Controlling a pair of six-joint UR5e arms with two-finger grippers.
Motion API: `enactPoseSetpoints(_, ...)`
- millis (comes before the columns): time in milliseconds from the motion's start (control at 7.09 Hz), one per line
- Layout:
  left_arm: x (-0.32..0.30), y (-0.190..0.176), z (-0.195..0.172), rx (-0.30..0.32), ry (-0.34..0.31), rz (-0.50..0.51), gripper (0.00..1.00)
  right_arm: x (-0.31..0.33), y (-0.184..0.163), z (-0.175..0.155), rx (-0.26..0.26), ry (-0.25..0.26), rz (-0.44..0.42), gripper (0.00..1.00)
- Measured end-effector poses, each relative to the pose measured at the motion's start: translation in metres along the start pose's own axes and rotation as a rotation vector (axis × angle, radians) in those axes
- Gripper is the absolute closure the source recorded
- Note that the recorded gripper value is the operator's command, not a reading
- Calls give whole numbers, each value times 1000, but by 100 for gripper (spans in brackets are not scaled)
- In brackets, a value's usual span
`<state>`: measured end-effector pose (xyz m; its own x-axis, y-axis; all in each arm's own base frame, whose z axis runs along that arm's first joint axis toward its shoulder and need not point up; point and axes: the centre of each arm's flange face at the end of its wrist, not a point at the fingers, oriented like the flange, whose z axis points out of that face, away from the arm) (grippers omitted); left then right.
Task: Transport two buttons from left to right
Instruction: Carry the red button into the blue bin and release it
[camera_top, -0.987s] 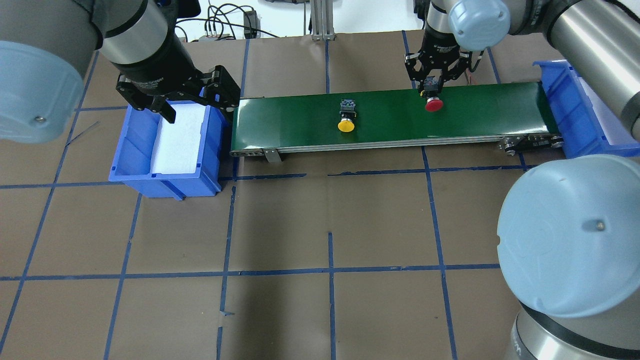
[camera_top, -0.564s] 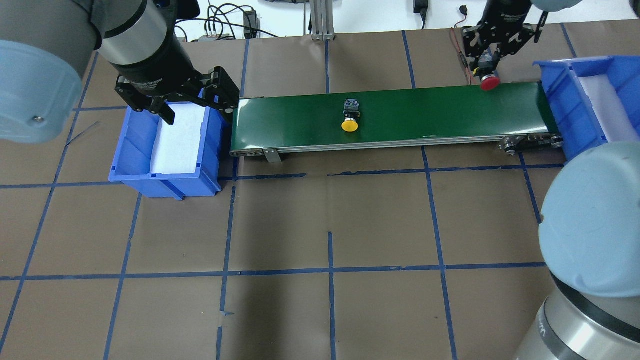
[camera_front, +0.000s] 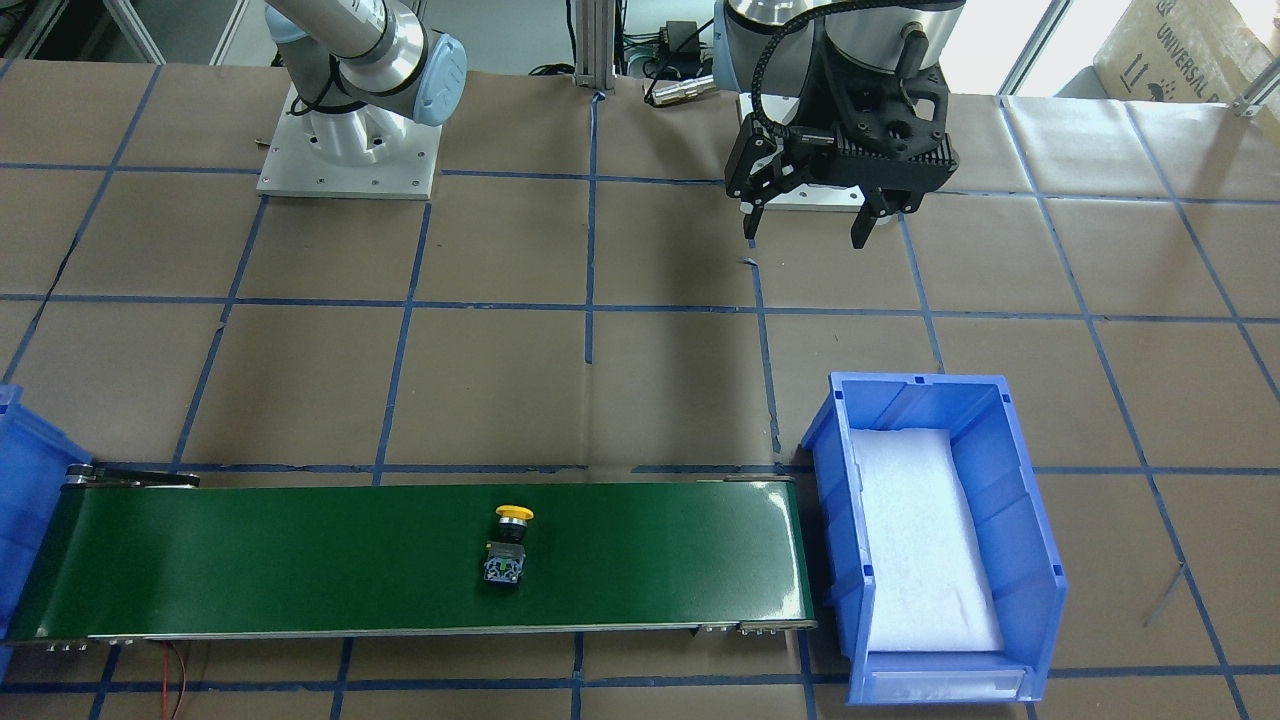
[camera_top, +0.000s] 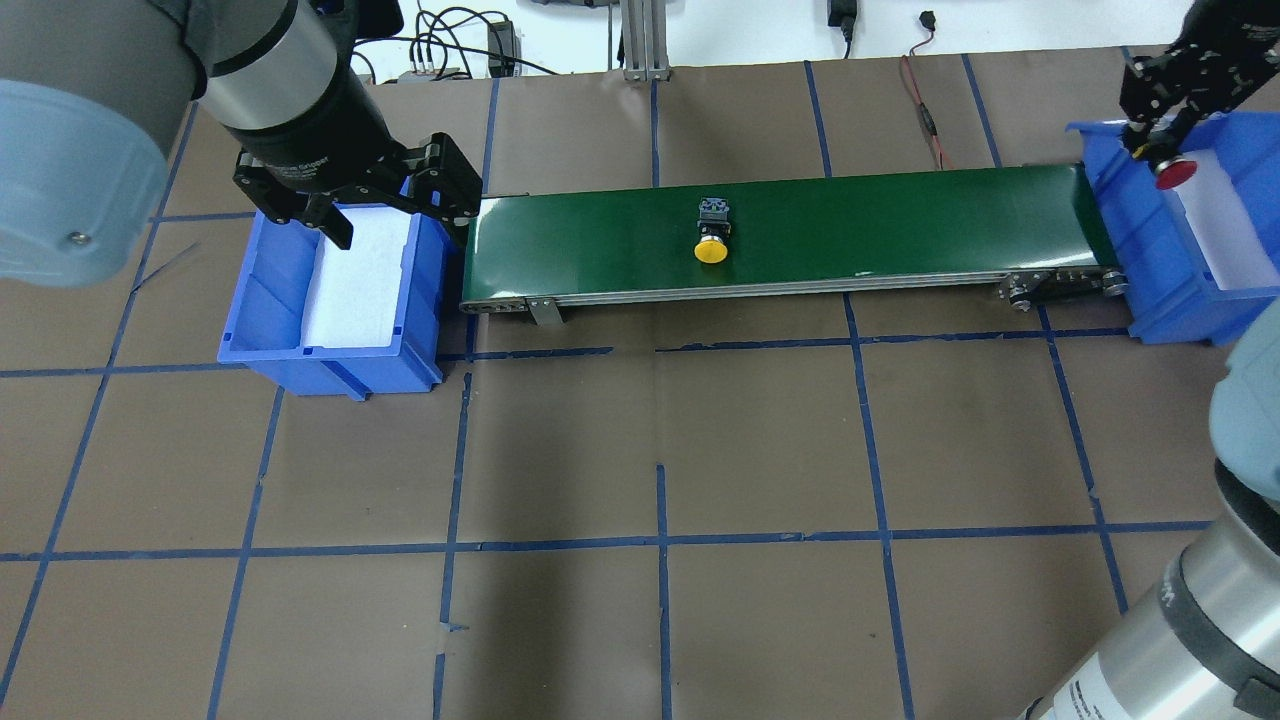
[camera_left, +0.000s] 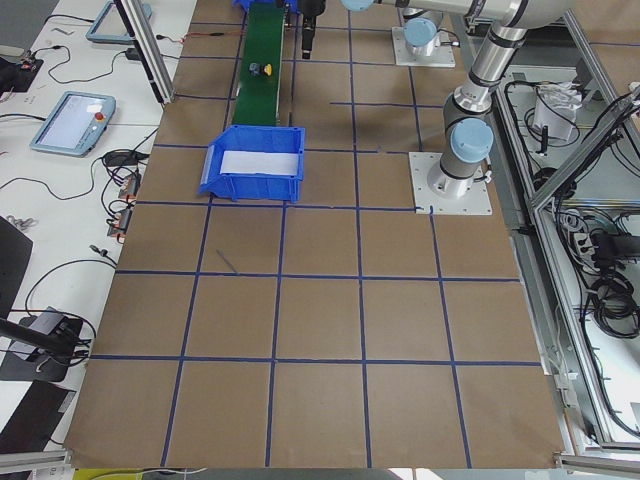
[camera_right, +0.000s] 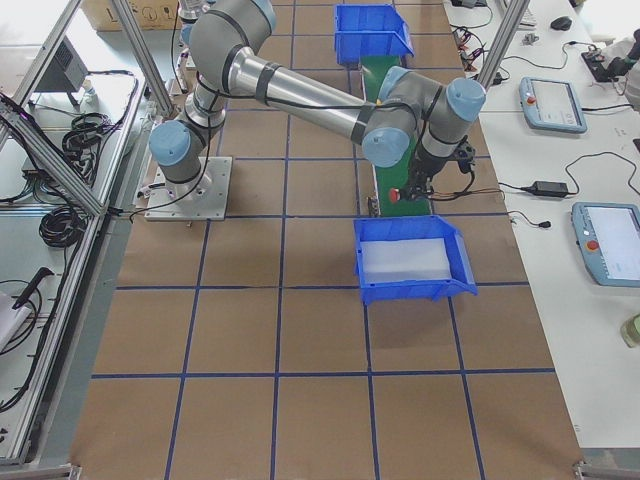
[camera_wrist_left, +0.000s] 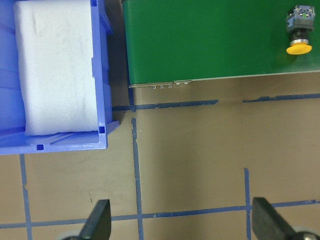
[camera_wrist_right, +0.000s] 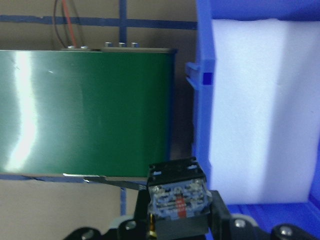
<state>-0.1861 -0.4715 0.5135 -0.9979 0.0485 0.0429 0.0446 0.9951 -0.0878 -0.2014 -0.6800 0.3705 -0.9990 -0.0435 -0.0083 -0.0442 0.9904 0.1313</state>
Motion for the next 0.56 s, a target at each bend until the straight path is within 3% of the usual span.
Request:
enactPoseSetpoints(282, 0, 0, 0, -1, 1, -1, 0, 62, 5, 34, -34, -21, 1, 78)
enactPoseSetpoints(564, 0, 0, 1, -1, 1, 0, 0, 89, -1, 60, -36, -15, -15, 74)
